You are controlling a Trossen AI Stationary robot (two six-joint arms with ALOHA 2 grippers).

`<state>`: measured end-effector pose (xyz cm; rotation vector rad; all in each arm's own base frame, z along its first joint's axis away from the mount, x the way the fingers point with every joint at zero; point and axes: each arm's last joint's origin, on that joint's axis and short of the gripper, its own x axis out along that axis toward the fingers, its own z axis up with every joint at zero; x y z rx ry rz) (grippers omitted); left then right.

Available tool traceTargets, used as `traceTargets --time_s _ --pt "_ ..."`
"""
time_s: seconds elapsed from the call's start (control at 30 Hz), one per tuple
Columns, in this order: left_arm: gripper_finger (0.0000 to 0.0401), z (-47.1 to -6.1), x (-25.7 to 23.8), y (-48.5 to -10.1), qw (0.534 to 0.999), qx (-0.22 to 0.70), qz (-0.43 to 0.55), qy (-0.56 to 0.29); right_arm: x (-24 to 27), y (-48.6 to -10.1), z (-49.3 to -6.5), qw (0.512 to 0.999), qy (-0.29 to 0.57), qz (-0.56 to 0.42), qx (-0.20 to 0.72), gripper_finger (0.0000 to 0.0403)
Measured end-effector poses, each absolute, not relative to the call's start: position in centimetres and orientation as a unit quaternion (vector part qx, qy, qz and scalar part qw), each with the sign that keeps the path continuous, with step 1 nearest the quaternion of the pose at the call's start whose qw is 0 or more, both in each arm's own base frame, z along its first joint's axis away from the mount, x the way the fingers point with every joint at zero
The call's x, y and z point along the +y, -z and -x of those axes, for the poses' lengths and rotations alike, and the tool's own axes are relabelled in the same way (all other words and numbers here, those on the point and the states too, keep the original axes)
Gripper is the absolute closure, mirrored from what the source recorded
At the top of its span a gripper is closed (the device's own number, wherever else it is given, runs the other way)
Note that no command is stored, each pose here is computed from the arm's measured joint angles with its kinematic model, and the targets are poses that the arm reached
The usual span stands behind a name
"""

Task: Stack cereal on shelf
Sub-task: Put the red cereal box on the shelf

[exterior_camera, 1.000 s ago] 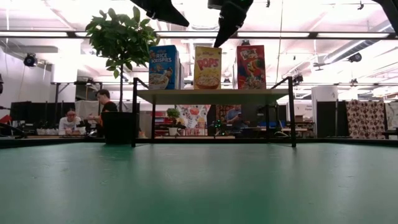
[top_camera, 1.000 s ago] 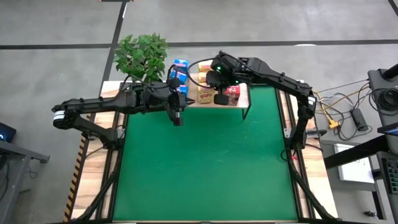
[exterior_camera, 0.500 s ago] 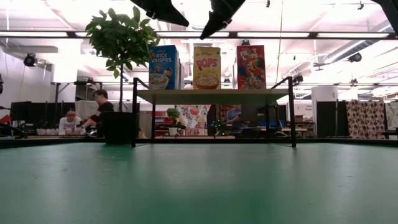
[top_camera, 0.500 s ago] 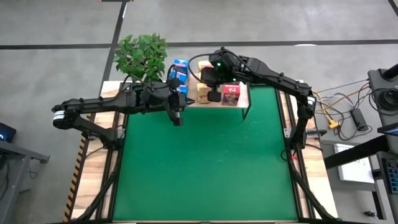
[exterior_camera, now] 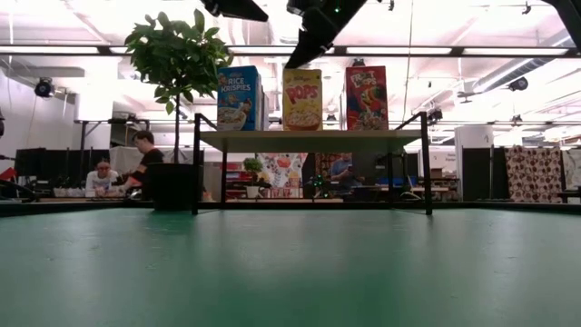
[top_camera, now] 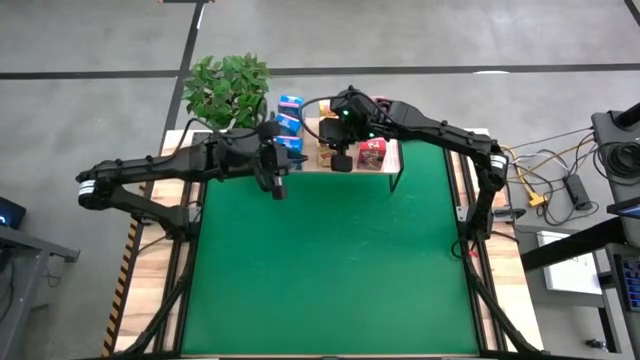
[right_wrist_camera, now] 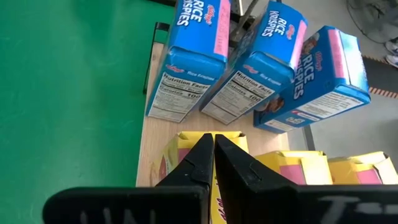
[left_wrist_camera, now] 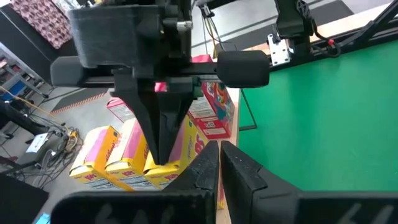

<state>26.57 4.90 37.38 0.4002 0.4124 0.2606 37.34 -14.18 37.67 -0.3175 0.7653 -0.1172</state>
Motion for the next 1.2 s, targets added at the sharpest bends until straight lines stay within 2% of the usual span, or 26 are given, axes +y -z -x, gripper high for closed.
traceTargets --time_s 0.87,1.2 --pt "0.0401 -26.61 4.90 -37.33 0.952 0.203 -0.190 -0.128 -14.13 -38.03 -36.92 0.910 0.077 0.139 0.383 0.0394" --pt "0.0401 -26.62 4.90 -37.32 0.953 0.202 -0.187 -0.129 -14.18 -38.20 -37.01 0.918 0.098 0.101 0.370 0.0394"
